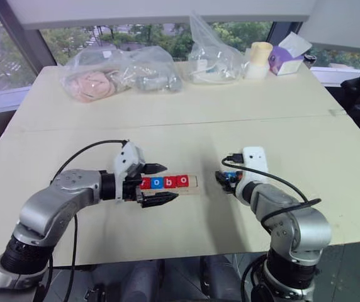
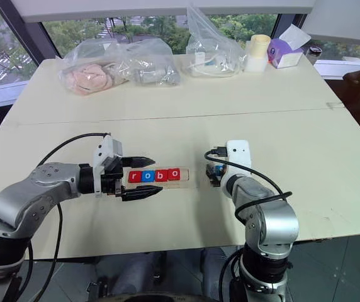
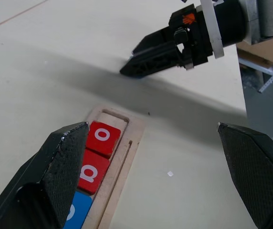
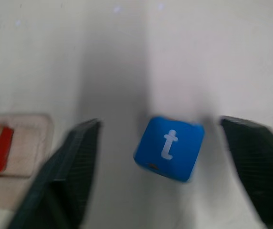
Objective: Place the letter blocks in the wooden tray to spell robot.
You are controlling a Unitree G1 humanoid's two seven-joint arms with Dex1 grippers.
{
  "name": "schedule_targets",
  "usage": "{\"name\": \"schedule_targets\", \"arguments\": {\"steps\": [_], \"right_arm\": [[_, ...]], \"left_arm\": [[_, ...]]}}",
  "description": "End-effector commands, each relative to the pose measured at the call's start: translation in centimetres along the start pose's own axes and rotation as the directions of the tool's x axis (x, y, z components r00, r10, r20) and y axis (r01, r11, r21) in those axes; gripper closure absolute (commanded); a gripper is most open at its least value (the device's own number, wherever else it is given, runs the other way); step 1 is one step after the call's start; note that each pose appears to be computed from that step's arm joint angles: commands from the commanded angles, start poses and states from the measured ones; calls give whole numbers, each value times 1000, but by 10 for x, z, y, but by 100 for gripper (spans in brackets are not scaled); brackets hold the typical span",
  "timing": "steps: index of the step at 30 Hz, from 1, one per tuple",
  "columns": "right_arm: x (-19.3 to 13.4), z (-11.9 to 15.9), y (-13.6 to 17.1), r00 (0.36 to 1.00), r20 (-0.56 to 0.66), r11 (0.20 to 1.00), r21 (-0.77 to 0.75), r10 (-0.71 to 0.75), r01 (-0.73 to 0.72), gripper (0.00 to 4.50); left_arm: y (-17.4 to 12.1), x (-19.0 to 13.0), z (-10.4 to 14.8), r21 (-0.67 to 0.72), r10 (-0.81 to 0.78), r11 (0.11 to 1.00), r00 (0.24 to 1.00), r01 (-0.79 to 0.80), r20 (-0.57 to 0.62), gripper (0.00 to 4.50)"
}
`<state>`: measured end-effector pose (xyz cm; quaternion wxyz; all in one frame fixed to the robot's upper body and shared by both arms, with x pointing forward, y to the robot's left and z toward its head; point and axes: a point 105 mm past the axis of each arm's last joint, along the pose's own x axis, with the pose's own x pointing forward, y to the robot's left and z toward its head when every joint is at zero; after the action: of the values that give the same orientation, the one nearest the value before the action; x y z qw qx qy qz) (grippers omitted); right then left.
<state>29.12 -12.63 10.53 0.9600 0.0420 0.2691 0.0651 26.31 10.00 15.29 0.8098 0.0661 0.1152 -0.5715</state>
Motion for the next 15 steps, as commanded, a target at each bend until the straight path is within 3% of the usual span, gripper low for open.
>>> {"name": "schedule_targets", "arguments": {"steps": [1,4,7,11,15], "right_arm": [[-7,17,-7,997,77,1000,-7,-26,27,13],[-9,47,-27,979,203,993,-110,-25,48,13],[-9,65,-32,950,260,951,-296,172,-91,13],[-18,45,-33,862,41,736,-543,506,-406,13],[-9,33,-57,812,-118,605,-607,572,-515,13]], "left_arm": [[2,-3,8,48,2,999,1000,-2,11,0],[4,-5,13,55,4,998,1000,-5,9,0],[5,-10,17,64,-16,998,1000,16,-1,0],[-5,-16,15,81,-95,992,994,99,-48,0],[-10,-26,9,85,-121,988,988,130,-101,0]]}}
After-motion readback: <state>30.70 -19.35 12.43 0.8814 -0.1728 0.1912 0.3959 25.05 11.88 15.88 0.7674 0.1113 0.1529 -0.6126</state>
